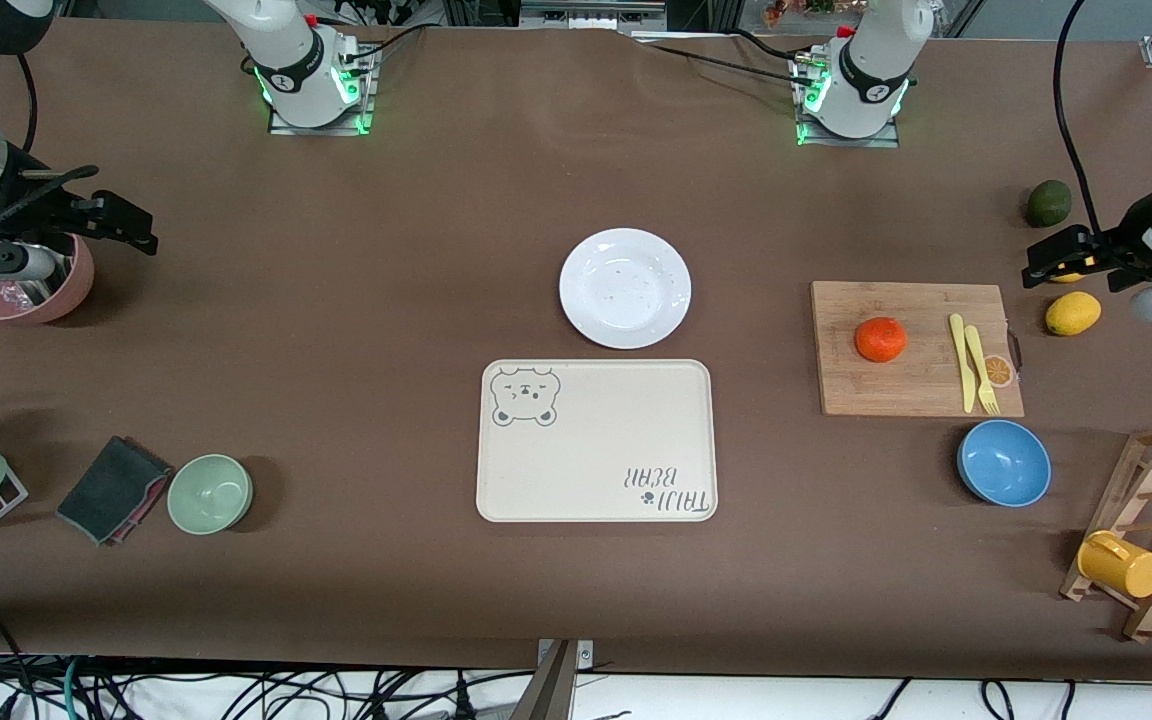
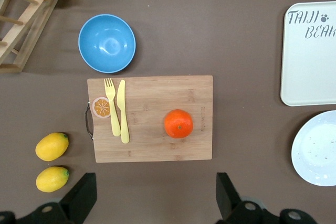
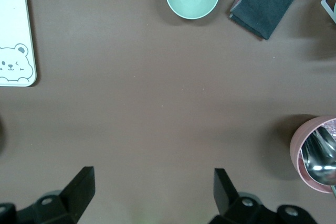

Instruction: Place orange and plate with both arms

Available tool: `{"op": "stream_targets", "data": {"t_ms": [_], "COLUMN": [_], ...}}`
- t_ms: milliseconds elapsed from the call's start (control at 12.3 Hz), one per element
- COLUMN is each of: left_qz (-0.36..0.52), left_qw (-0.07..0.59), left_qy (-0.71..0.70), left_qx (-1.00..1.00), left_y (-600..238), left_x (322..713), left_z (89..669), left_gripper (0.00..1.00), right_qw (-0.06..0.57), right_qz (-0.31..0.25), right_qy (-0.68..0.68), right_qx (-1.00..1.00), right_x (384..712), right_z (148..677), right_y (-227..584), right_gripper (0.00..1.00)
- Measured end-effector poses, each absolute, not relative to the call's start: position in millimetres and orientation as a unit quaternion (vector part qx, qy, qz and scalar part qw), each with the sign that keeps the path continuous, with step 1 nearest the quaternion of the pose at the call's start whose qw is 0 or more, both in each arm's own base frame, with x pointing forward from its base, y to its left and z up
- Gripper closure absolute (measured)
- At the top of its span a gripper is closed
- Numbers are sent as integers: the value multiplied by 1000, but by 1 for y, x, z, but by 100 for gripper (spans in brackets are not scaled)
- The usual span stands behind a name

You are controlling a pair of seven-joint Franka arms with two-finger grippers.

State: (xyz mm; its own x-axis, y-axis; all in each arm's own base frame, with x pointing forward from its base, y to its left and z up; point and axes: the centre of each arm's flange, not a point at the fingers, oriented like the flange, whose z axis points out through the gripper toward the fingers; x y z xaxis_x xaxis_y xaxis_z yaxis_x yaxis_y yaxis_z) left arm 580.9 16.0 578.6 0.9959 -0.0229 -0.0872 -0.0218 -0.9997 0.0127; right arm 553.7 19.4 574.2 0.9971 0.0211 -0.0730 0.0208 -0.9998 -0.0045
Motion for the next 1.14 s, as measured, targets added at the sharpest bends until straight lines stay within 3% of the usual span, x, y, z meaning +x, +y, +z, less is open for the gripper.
{"op": "stream_targets", "data": {"t_ms": [732, 895, 1139], "left_qz": [-52, -82, -160], "left_qw": [7, 18, 40], "left_qy": [-13, -11, 2], "left_qx": [999, 996, 986], "left_y": [16, 16, 27], "left_x": [583, 591, 615], "left_z": [571, 538, 437], "left_gripper": [0, 0, 0], "right_qw": [2, 2, 2], "right_qz": [37, 37, 37], "right_qy": [-11, -11, -11], "right_qx": [-999, -999, -999], "right_x": [554, 554, 554], "right_z": [574, 574, 574], "right_y": [19, 19, 20], "right_gripper": [0, 0, 0]}}
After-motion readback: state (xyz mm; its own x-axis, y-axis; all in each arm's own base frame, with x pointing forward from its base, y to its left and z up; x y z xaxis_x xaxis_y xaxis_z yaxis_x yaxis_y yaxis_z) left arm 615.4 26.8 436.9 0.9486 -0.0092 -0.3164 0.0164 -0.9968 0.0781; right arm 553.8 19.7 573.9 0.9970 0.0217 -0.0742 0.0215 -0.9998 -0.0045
